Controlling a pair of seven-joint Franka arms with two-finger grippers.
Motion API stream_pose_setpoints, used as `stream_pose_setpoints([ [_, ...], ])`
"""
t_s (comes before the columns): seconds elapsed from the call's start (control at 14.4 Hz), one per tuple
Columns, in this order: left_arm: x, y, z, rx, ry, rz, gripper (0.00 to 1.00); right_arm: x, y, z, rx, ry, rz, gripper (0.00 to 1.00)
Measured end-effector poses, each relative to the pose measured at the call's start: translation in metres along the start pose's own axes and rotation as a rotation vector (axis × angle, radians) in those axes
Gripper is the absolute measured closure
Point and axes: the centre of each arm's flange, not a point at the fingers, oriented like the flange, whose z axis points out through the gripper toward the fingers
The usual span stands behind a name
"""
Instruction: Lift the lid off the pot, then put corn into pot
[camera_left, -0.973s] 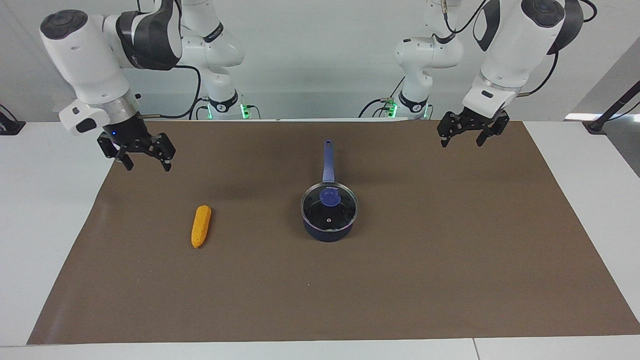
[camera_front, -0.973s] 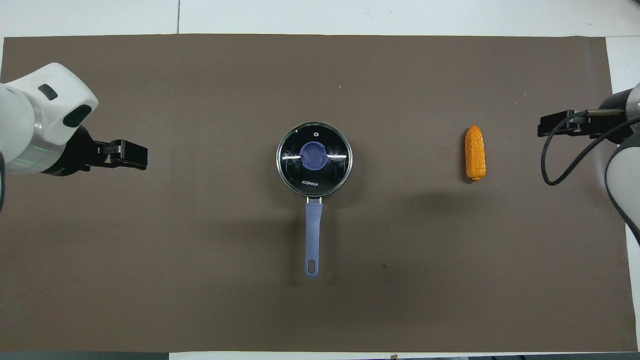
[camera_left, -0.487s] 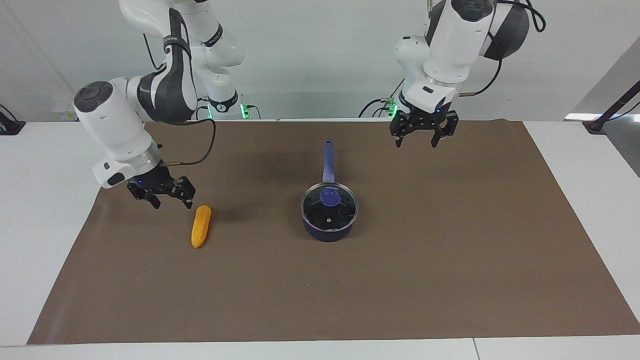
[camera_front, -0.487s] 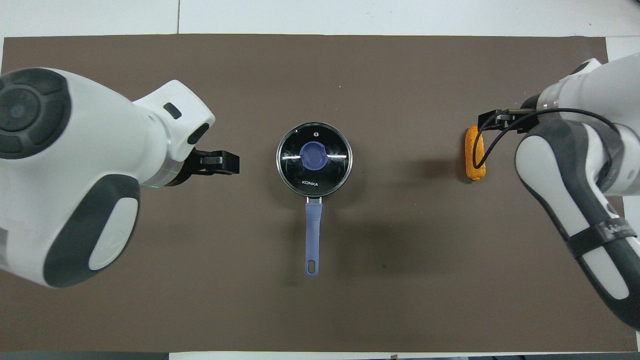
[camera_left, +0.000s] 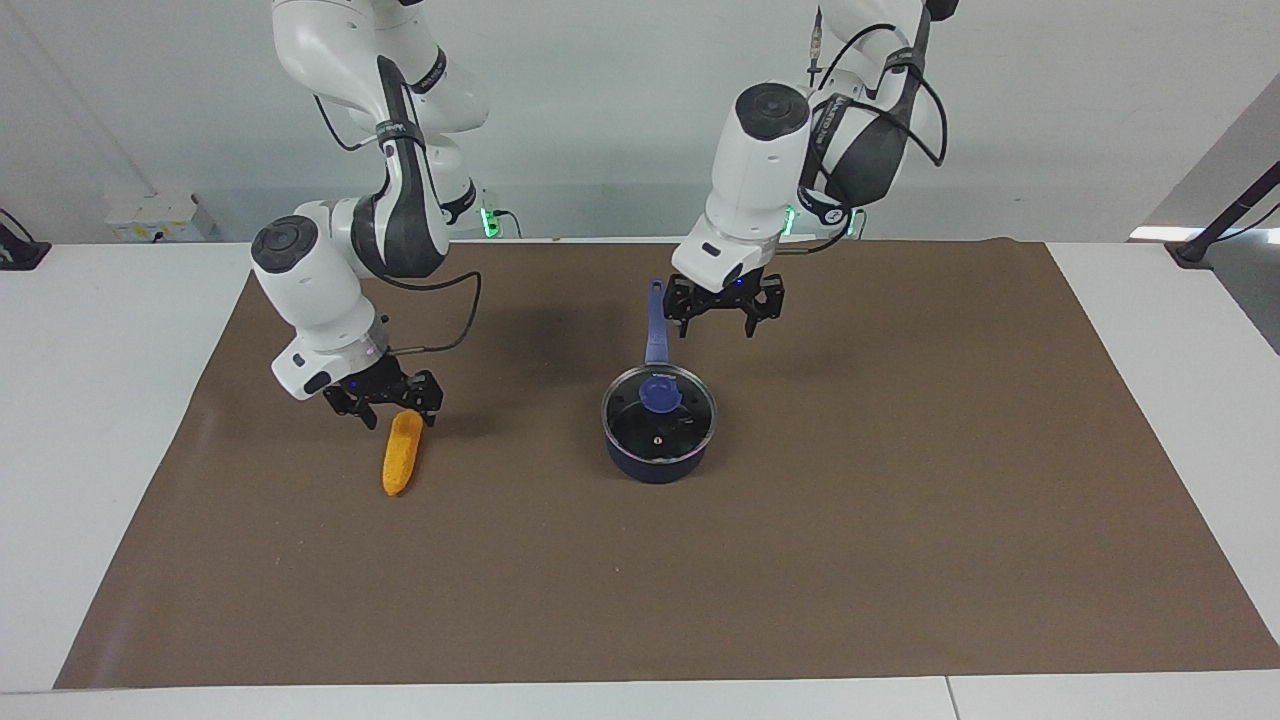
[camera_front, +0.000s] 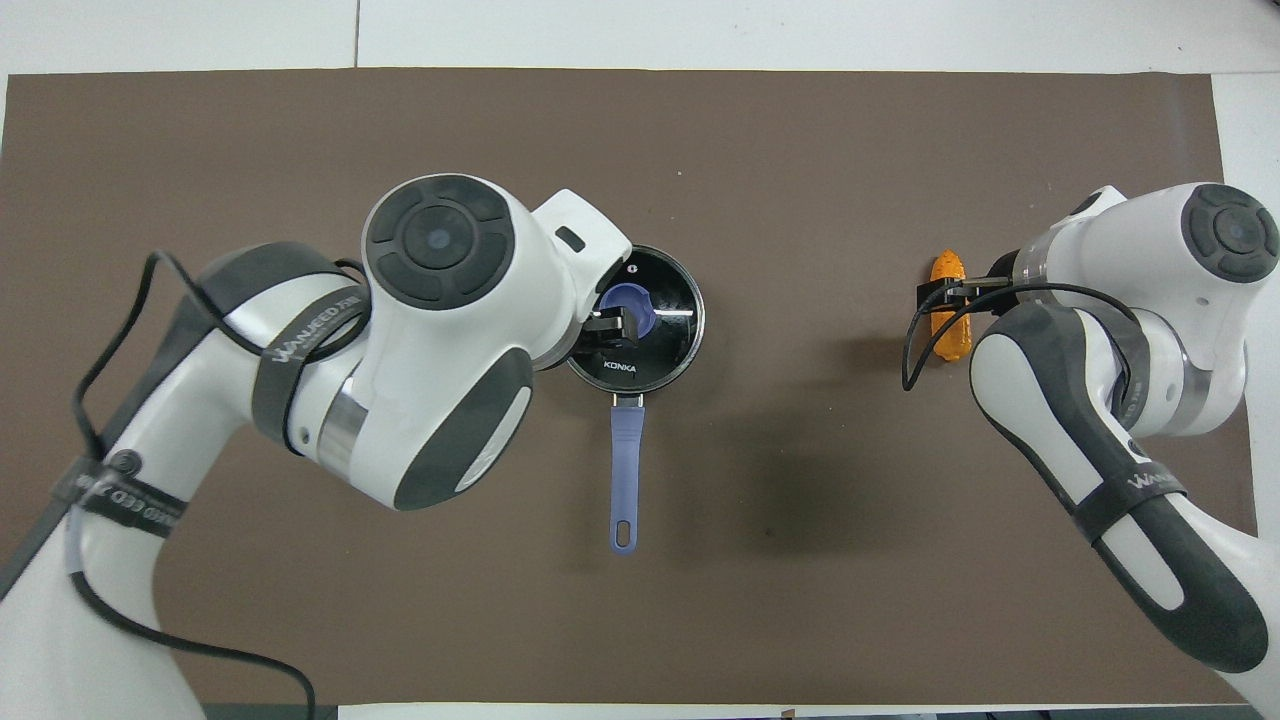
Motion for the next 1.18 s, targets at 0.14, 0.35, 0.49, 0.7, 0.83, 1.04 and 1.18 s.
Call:
stream_pose_setpoints([
  [0.14, 0.005, 0.021, 0.016, -0.002, -0.009, -0.030, 0.00, -0.004, 0.004, 0.017, -0.003, -0.008, 0.007, 0.11],
  [0.35, 0.011, 0.038, 0.031, -0.009, -0.011, -0.063, 0.00, -0.002, 0.006, 0.032, -0.014, -0.001, 0.001, 0.15],
  [0.49, 0.013, 0.048, 0.041, -0.014, -0.011, -0.072, 0.00, -0.001, 0.007, 0.039, -0.025, -0.001, -0.009, 0.19],
  [0.7, 0.019, 0.054, 0.061, -0.013, -0.015, -0.080, 0.00, -0.001, 0.008, 0.048, -0.029, -0.004, -0.011, 0.22],
  [0.83, 0.023, 0.054, 0.068, -0.014, -0.014, -0.089, 0.00, 0.000, 0.008, 0.050, -0.029, -0.001, -0.011, 0.30],
  [1.04, 0.025, 0.054, 0.071, -0.017, -0.010, -0.110, 0.00, 0.000, 0.010, 0.051, -0.030, 0.001, -0.009, 0.41],
  [1.18, 0.027, 0.053, 0.072, -0.016, -0.008, -0.114, 0.00, 0.001, 0.011, 0.050, -0.030, 0.002, -0.006, 0.61],
])
